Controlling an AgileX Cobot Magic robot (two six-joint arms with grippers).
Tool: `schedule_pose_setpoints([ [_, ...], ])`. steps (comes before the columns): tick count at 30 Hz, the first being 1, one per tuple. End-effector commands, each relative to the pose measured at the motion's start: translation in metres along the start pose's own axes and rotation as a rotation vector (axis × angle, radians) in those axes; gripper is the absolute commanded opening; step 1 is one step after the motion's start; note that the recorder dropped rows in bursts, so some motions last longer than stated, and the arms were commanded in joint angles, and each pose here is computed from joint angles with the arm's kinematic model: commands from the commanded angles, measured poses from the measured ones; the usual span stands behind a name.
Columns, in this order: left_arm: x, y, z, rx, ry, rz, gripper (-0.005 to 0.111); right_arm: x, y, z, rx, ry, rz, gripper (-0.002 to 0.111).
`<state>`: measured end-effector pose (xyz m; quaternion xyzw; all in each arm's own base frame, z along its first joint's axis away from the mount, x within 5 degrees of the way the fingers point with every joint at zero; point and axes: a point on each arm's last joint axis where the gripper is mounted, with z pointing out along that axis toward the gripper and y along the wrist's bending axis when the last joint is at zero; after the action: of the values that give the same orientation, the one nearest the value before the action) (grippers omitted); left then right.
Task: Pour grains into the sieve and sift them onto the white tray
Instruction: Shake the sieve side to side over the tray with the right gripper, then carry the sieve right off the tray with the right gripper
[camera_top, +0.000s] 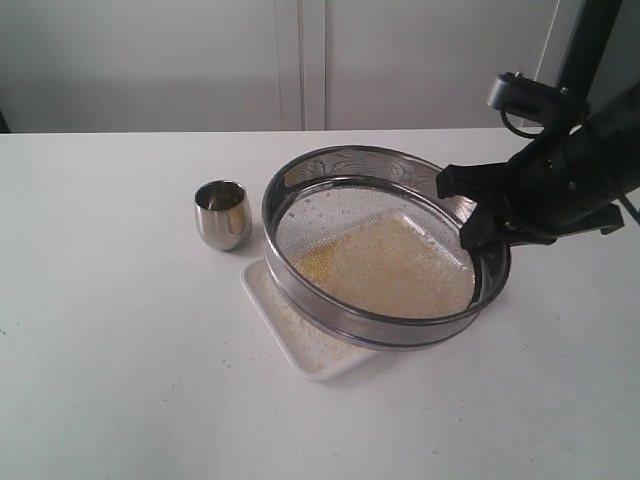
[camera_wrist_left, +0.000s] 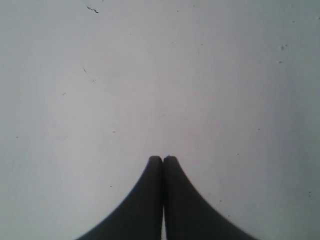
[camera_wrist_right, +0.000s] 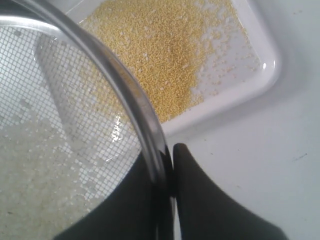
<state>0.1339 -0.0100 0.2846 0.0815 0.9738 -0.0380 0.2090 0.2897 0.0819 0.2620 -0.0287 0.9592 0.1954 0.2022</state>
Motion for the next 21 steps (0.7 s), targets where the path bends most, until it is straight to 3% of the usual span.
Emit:
schedule_pose_setpoints([
  [1,0.002,-0.001,0.000,0.004,0.003,0.002,0.000,0.003,0.001,-0.012,0.007,-0.025,-0.016,0.000],
  [5,0.002,-0.001,0.000,0.004,0.003,0.002,0.000,0.004,-0.002,-0.017,0.046,-0.031,-0.046,0.000],
  [21,0.002,-0.001,0.000,0.004,0.003,0.002,0.000,-0.004,-0.039,-0.030,0.105,-0.081,0.087,0.000],
])
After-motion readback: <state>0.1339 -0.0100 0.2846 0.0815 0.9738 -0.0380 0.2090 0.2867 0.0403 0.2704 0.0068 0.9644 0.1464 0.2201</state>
